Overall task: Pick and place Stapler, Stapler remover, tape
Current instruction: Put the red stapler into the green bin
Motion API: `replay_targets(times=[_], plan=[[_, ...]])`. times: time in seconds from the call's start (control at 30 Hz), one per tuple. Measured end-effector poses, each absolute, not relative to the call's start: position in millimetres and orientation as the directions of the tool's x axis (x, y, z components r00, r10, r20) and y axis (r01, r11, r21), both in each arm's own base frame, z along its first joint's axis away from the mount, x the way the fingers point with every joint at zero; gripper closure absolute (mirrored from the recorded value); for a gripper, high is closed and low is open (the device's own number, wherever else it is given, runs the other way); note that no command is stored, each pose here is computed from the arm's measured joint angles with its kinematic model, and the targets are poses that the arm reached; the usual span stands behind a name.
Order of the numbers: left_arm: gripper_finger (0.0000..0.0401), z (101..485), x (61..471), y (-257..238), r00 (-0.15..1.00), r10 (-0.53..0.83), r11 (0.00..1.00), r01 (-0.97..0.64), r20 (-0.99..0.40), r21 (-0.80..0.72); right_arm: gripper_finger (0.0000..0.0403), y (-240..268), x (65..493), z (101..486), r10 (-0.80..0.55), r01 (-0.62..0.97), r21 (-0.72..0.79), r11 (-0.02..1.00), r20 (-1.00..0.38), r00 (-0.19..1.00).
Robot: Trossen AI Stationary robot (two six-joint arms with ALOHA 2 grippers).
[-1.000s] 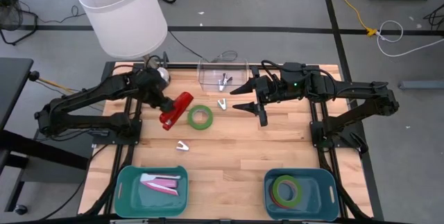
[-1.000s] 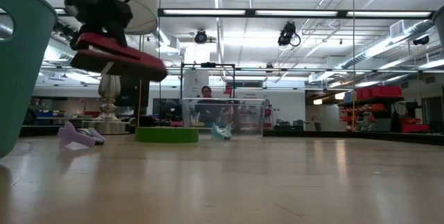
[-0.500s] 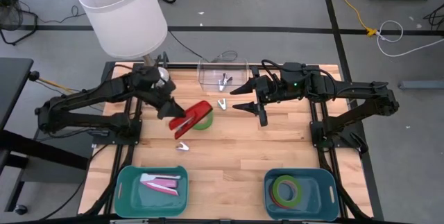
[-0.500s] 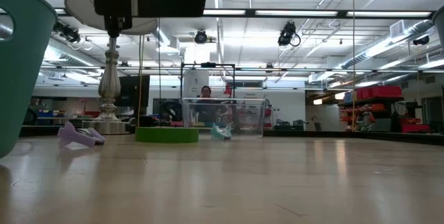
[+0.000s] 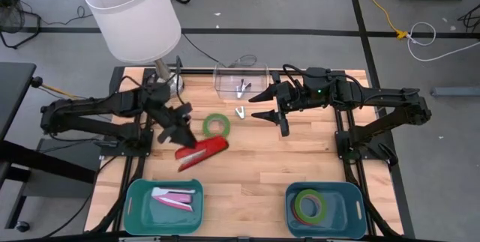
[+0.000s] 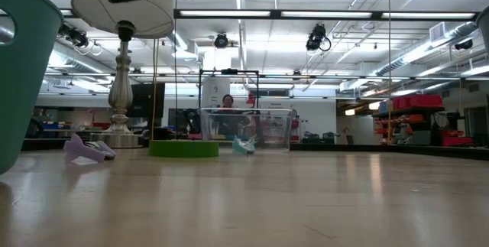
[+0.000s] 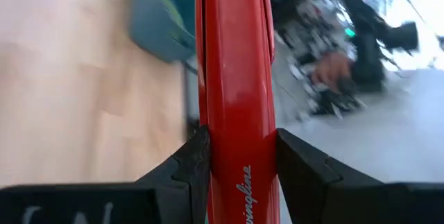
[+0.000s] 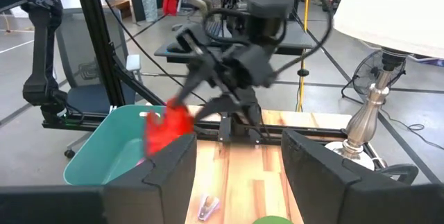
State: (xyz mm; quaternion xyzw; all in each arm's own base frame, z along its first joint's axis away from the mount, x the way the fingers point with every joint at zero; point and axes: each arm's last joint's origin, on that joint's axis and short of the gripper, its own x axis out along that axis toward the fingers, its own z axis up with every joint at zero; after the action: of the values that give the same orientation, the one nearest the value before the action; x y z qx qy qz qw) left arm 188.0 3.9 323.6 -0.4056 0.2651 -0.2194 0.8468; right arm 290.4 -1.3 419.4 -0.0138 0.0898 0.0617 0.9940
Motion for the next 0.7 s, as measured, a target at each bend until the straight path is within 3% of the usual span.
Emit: replay_targets(times=[0.37, 0.7], plan=[[0.0264, 321, 180, -44, 0.536, -0.798, 0.41, 0.148, -0.275, -0.9, 0.0192, -1, 290, 419, 0.12, -0.125, -0.016, 0.992, -0.18, 0.976], [0.0264, 314, 167, -76, 0.408, -0.841, 0.414, 0.062, -0.356, -0.908, 0.0192, -1, 290, 419, 0.12, -0.124, -0.009, 0.992, -0.18, 0.976]])
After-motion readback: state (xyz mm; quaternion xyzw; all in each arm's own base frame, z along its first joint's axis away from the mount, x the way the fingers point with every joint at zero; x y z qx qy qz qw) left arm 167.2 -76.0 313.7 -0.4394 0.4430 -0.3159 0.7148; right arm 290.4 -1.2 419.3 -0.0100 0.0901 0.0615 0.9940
